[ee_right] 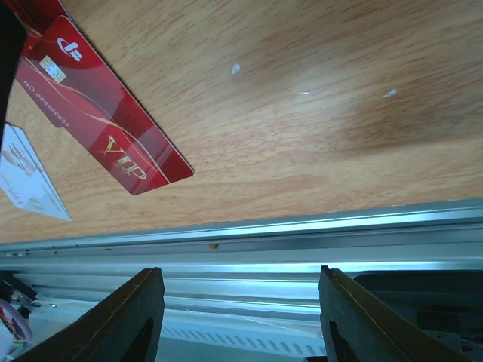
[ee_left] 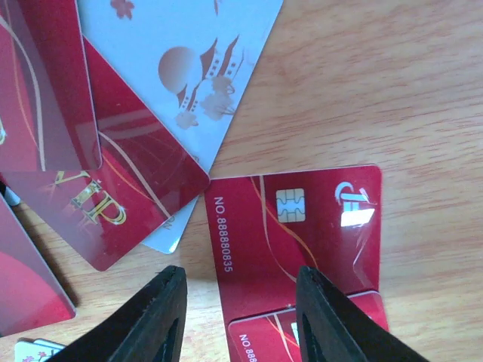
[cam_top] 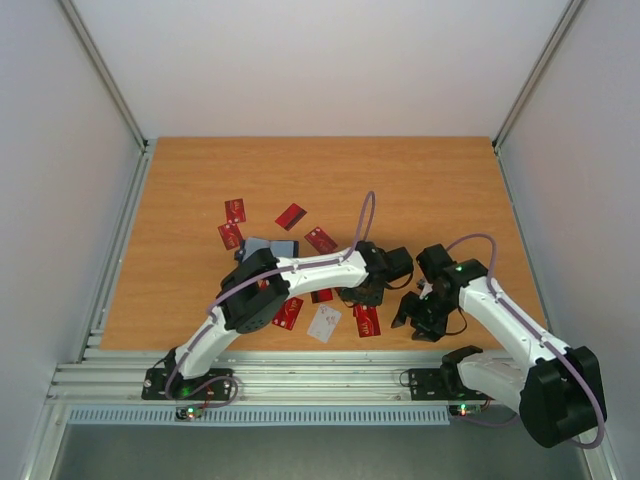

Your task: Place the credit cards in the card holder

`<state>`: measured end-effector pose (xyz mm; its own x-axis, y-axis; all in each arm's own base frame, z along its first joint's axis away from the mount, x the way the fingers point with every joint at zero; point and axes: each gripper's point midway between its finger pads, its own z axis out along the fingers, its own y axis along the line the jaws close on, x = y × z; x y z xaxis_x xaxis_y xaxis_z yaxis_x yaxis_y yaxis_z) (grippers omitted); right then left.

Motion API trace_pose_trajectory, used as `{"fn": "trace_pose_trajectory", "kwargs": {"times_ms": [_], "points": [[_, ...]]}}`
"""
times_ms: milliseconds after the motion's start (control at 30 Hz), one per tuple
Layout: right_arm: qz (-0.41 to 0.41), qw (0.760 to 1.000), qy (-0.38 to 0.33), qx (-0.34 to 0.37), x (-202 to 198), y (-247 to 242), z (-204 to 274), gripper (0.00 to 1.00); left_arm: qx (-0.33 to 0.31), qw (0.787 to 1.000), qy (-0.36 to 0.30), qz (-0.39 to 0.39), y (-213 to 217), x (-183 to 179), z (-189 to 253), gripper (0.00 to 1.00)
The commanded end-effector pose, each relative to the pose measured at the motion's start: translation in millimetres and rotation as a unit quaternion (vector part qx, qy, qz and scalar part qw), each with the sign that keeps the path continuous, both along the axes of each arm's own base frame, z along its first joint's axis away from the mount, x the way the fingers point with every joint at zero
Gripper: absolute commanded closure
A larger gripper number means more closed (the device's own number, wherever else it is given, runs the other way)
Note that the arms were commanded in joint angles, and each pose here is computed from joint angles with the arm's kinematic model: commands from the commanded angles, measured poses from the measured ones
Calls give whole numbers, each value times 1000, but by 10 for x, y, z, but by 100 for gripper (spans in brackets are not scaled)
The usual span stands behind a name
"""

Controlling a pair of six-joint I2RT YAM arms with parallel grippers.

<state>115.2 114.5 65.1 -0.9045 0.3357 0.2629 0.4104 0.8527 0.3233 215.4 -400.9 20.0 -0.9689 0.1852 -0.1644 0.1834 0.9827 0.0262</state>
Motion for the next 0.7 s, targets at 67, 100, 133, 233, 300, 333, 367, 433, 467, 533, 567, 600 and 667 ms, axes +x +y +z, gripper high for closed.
{"fn": "trace_pose_trajectory", "kwargs": {"times_ms": [67,100,133,233,300,333,367,433,467,533,567,600,667], "points": [[-26,1000,10,-8,-100,-51,-20,43,28,999,32,-6,84,-88,-243,57],[-28,1000,11,-6,-111,-47,-28,43,26,999,38,-7,86,-117,-260,58],[-28,1000,13,-3,-122,-41,-37,43,23,999,42,-8,88,-140,-270,58],[-28,999,19,-1,-141,-34,-53,43,15,998,51,-16,107,-238,-281,58],[-27,999,20,1,-140,-26,-53,43,10,998,56,-22,109,-307,-274,58],[-28,999,21,3,-141,-19,-51,43,9,998,58,-25,109,-341,-269,58],[-28,999,21,6,-138,-9,-49,43,9,998,60,-29,107,-374,-265,58],[-28,999,22,13,-138,13,-51,43,9,998,61,-34,110,-426,-262,58],[-28,999,22,16,-136,24,-51,43,9,997,61,-36,113,-446,-259,58],[-27,999,23,25,-140,51,-58,43,5,997,62,-39,103,-483,-257,58],[-26,999,25,30,-146,65,-70,43,0,997,63,-41,86,-497,-255,59],[-25,999,27,36,-150,84,-80,43,-6,997,65,-43,67,-510,-255,59],[-21,998,35,45,-166,113,-112,43,-14,996,68,-48,29,-538,-250,59]]}}
